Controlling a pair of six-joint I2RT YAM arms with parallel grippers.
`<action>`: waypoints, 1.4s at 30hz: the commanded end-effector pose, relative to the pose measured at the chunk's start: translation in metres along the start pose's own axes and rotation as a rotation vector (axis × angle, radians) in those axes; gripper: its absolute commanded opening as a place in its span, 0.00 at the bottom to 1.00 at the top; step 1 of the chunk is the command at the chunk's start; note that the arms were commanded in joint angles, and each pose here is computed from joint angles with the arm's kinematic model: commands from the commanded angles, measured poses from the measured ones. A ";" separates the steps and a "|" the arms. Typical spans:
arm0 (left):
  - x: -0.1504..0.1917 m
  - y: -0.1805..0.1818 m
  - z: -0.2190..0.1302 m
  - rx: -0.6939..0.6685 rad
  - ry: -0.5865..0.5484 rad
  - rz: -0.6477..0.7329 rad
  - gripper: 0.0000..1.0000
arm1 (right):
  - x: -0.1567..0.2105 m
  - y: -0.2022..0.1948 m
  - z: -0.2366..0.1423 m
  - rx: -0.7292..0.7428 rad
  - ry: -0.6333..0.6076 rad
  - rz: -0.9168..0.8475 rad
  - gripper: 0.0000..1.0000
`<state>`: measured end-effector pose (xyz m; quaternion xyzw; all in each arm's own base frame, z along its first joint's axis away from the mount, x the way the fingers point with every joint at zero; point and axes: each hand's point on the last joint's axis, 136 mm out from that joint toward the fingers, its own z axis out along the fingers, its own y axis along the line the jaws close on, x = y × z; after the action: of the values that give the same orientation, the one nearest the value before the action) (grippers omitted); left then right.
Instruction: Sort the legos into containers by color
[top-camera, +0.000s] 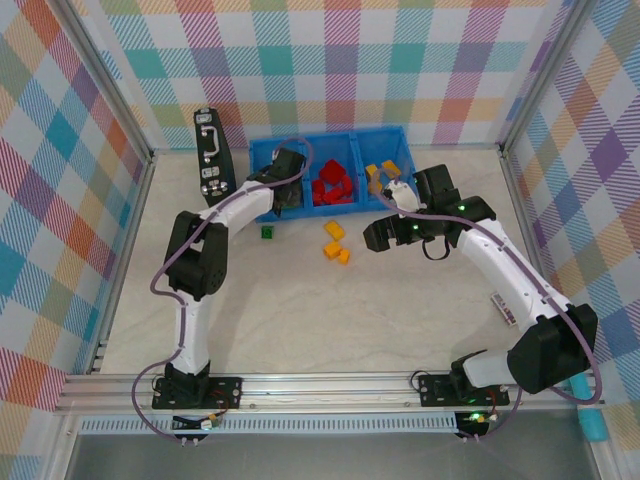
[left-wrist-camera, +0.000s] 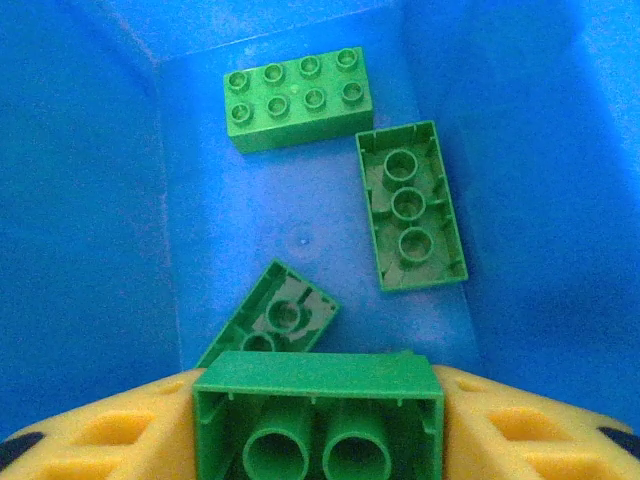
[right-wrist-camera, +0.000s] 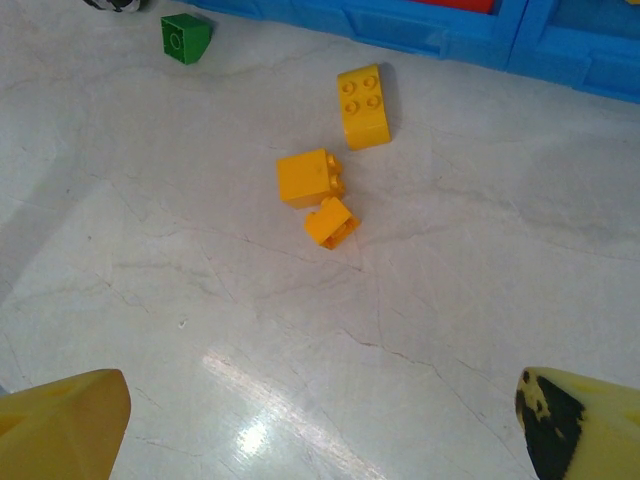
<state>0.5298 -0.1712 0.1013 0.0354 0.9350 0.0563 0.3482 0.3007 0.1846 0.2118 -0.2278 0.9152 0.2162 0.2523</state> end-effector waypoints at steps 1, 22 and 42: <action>-0.007 0.004 0.012 -0.020 -0.010 0.003 0.58 | -0.007 0.003 -0.003 -0.006 0.002 -0.021 0.99; 0.042 0.035 -0.083 -0.024 -0.012 0.030 0.70 | -0.008 0.002 -0.001 -0.001 -0.027 -0.044 0.99; 0.115 0.041 -0.032 -0.058 0.156 0.009 0.73 | -0.031 -0.007 0.058 -0.023 -0.009 0.025 0.99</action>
<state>0.4189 -0.1220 0.0713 0.0404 0.9522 0.0968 0.2868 0.3387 0.2075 0.1701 -0.2172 0.9219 0.2229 0.2308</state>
